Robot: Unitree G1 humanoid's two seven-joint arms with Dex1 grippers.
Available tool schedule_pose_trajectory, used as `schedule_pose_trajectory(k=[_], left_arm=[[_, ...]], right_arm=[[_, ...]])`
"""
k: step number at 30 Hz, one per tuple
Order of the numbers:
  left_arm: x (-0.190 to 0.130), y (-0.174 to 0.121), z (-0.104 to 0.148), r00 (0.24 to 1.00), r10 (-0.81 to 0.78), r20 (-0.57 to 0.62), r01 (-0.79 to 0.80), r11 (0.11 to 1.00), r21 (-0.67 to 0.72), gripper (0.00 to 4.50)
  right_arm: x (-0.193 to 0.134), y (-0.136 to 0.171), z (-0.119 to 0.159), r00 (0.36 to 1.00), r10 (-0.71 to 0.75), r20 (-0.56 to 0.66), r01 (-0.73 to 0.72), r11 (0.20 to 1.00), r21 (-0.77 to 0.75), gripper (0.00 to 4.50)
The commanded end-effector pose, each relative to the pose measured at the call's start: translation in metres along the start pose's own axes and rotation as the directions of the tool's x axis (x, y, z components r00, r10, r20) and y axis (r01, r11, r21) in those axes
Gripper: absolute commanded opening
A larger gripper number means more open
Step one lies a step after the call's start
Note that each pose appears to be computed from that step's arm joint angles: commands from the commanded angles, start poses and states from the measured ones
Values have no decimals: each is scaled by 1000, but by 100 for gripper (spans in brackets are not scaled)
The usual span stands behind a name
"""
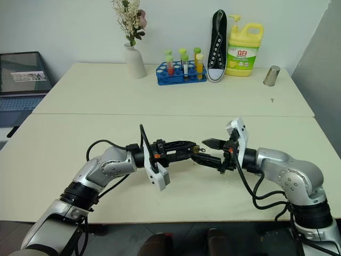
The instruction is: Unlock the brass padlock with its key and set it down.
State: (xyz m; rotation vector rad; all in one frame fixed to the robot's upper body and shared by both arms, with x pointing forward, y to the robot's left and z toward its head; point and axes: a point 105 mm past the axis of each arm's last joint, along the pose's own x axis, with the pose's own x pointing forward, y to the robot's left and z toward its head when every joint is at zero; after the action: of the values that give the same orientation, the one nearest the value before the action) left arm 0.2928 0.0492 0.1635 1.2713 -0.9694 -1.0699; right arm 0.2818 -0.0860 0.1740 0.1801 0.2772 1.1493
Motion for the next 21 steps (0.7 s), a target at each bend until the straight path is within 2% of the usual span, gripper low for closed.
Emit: schedule_pose_trajectory(k=[1, 6, 12, 18, 21], left_arm=[[1, 11, 3, 999, 38, 26, -38, 999, 15, 96], [1, 11, 3, 999, 38, 26, -38, 999, 17, 96], [1, 10, 4, 999, 37, 29, -37, 999, 17, 96], [1, 9, 4, 999, 33, 32, -33, 999, 15, 96], [1, 9, 4, 999, 34, 31, -34, 999, 13, 96]], right_arm=[[2, 3, 7, 1000, 16, 13, -15, 1000, -21, 450], [4, 4, 6, 1000, 28, 4, -28, 999, -19, 450], [7, 5, 8, 999, 40, 14, -40, 999, -15, 248], [7, 6, 8, 999, 50, 10, -50, 999, -13, 21], [7, 7, 8, 998, 58, 5, -58, 998, -12, 15]])
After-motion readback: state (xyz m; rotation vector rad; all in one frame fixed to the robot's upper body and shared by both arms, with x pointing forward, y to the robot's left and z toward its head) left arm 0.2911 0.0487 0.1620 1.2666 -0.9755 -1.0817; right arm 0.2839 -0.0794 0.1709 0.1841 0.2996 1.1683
